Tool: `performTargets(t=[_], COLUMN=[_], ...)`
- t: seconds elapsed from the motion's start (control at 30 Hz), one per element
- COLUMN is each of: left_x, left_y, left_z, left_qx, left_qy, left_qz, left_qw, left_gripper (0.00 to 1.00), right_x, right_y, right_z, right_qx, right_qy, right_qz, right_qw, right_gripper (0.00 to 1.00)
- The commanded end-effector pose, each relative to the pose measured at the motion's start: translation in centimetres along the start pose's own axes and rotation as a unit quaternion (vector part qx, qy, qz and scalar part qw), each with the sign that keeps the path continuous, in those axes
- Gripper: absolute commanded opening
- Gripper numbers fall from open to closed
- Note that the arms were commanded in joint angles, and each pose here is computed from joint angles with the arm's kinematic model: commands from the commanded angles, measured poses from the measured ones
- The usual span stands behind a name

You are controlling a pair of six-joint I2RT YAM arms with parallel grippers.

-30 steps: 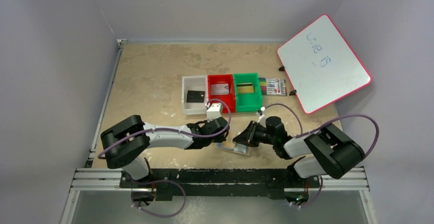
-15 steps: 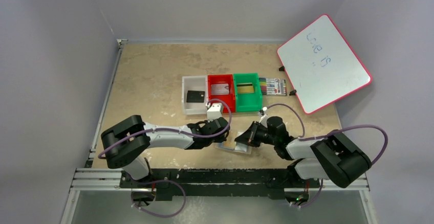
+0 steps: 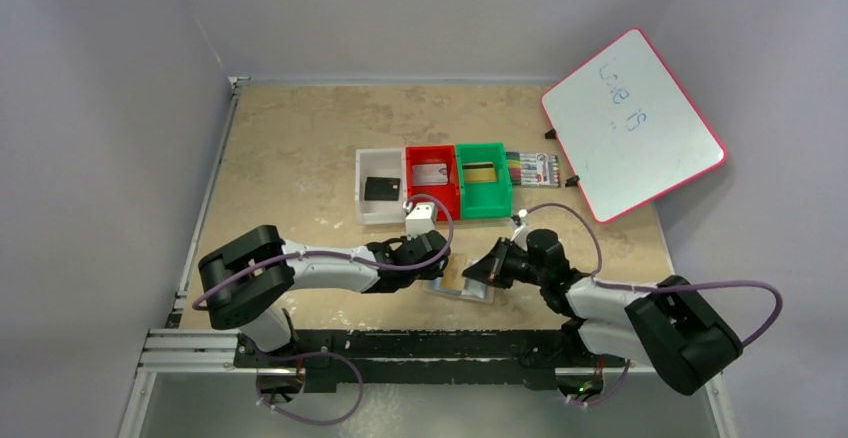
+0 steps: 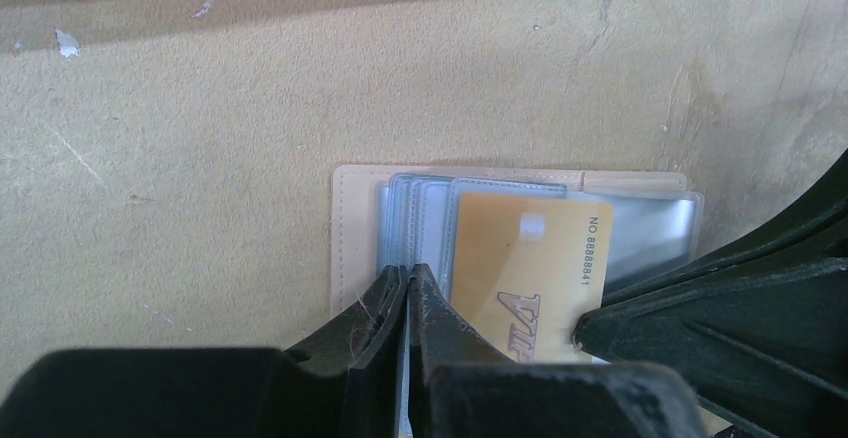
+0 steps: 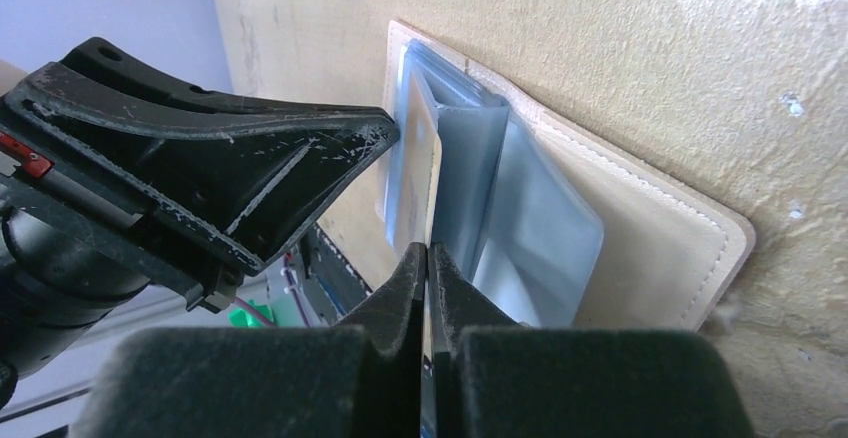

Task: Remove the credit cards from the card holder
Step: Remove the credit card from the card holder.

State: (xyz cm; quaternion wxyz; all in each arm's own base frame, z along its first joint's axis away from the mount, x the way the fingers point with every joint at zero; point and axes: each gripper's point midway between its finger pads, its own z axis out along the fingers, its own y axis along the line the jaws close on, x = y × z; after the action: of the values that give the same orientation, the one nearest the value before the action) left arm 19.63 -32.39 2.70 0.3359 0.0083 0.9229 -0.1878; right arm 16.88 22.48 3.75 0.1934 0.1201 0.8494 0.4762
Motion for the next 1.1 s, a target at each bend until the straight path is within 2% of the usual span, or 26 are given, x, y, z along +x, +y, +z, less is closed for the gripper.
performTargets(t=[0.0,0.27,0.33,0.53,0.63,0.73,0.9,1.07], left_x=[2.9,2.5,2.1,-0.4,-0.6,0.0,1.7,2.5], left_y=[3.6,3.5,3.0,-0.6,-1.4,-1.2,1.7,4.2], left_z=[0.3,0.1,-0.2,-1.9,-2.2,-1.6,-0.6,-0.5], left_qx=[-0.06,-0.059,-0.05,0.026,0.031,0.0,-0.111,-0.18], left_qy=[0.046,0.038,0.028,-0.012,-0.01,0.006,0.028,0.032], left_qz=[0.043,0.04,0.035,0.02,0.04,0.079,0.147,0.189], left_qw=[0.996,0.997,0.998,0.999,0.999,0.997,0.983,0.965], left_gripper=[0.03,0.03,0.1,0.4,0.49,0.51,0.5,0.44], right_x=[0.1,0.3,0.2,0.1,0.3,0.6,0.7,0.4], right_y=[-1.3,-2.4,-2.2,-2.0,-2.2,-2.4,-2.6,-2.6], right_z=[-0.3,-0.4,-0.3,0.6,1.0,1.3,1.4,1.1], right_qx=[0.022,0.042,0.036,0.029,0.025,0.021,0.023,0.029], right_qy=[-0.005,-0.006,-0.006,0.006,0.015,0.022,0.023,0.015], right_qz=[-0.007,0.0,-0.003,-0.008,-0.003,0.001,0.007,0.006], right_qw=[1.0,0.999,0.999,1.0,1.0,1.0,0.999,0.999], right_gripper=[0.0,0.01,0.01,0.01,0.0,0.0,0.0,0.0])
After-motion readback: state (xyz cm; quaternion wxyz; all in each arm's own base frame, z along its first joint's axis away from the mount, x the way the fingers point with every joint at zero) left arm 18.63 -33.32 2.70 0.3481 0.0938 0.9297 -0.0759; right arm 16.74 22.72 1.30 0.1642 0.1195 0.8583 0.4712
